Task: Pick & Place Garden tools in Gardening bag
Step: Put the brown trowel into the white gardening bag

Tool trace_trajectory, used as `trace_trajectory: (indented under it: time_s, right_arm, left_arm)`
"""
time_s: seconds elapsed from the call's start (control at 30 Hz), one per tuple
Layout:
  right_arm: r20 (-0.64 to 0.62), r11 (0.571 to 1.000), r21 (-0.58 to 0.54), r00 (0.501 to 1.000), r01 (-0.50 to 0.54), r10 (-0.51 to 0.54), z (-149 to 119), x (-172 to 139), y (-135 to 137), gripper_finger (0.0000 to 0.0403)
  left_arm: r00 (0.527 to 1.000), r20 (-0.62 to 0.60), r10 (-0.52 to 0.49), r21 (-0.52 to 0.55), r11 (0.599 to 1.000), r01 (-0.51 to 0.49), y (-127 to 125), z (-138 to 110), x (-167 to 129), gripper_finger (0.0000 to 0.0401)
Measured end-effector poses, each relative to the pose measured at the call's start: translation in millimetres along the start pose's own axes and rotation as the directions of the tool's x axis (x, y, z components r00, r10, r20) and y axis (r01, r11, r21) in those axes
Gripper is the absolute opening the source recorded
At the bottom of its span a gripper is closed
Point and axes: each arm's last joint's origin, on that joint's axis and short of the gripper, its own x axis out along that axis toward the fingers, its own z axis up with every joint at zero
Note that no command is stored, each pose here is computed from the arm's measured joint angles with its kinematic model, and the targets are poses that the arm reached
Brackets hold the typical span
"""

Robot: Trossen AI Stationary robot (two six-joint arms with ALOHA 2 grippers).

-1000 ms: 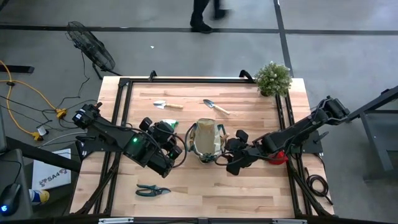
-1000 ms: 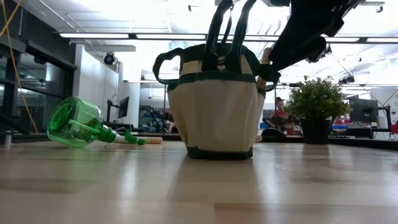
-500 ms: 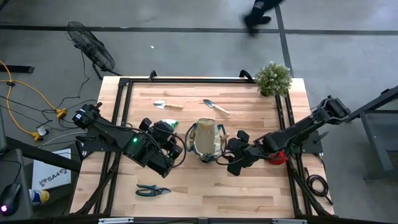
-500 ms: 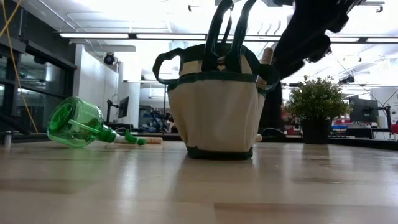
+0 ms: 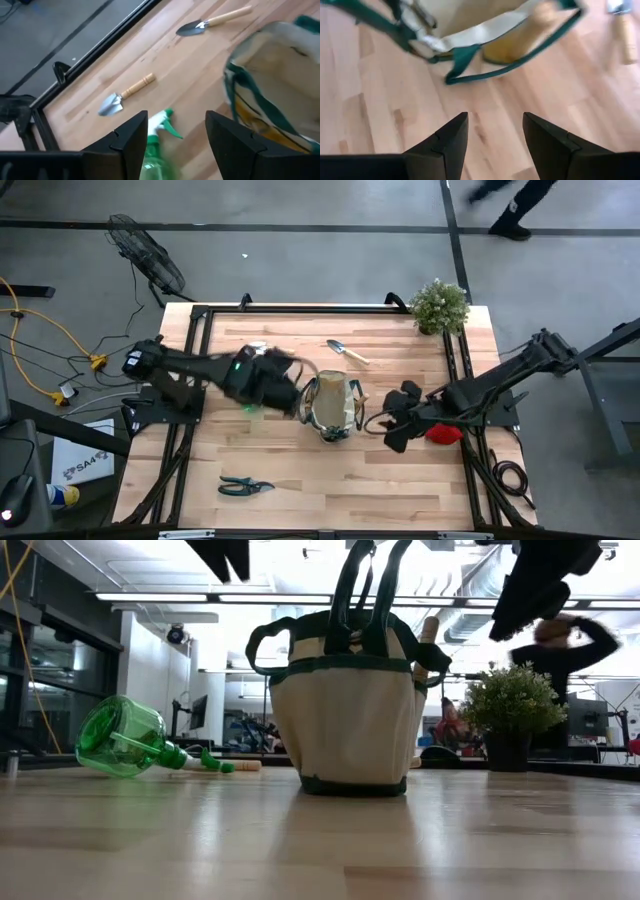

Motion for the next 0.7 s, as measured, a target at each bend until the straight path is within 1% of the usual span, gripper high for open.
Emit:
trace_trajectory:
  time_s: [0.13, 0.27, 0.43, 0.53, 0.7]
  right_arm:
    - [0.031, 1.000, 0.021, 0.999, 0.021, -0.021, 3, -19, -16, 0.0181]
    - [0.066, 0.999, 0.034, 0.998, 0.016, -0.018, 6, -36, -31, 0.0181]
    - [0.115, 1.000, 0.019, 0.993, 0.024, -0.026, 10, -53, -49, 0.0181]
    - [0.143, 0.999, 0.024, 0.989, 0.025, -0.028, 12, -61, -58, 0.0181]
    - [0.183, 0.998, 0.059, 0.982, 0.039, -0.049, 14, -70, -69, 0.0181]
  left_arm:
    - [0.999, -0.051, 0.000, 0.064, 0.998, 0.003, 16, 26, 26, 0.0193]
    - [0.994, -0.110, -0.003, 0.119, 0.993, 0.016, 38, 49, 51, 0.0193]
    - [0.985, -0.174, -0.007, 0.210, 0.977, 0.044, 66, 66, 87, 0.0193]
    - [0.972, -0.231, -0.039, 0.271, 0.957, 0.103, 84, 69, 115, 0.0193]
    - [0.936, -0.288, -0.201, 0.288, 0.914, 0.285, 105, 61, 173, 0.0193]
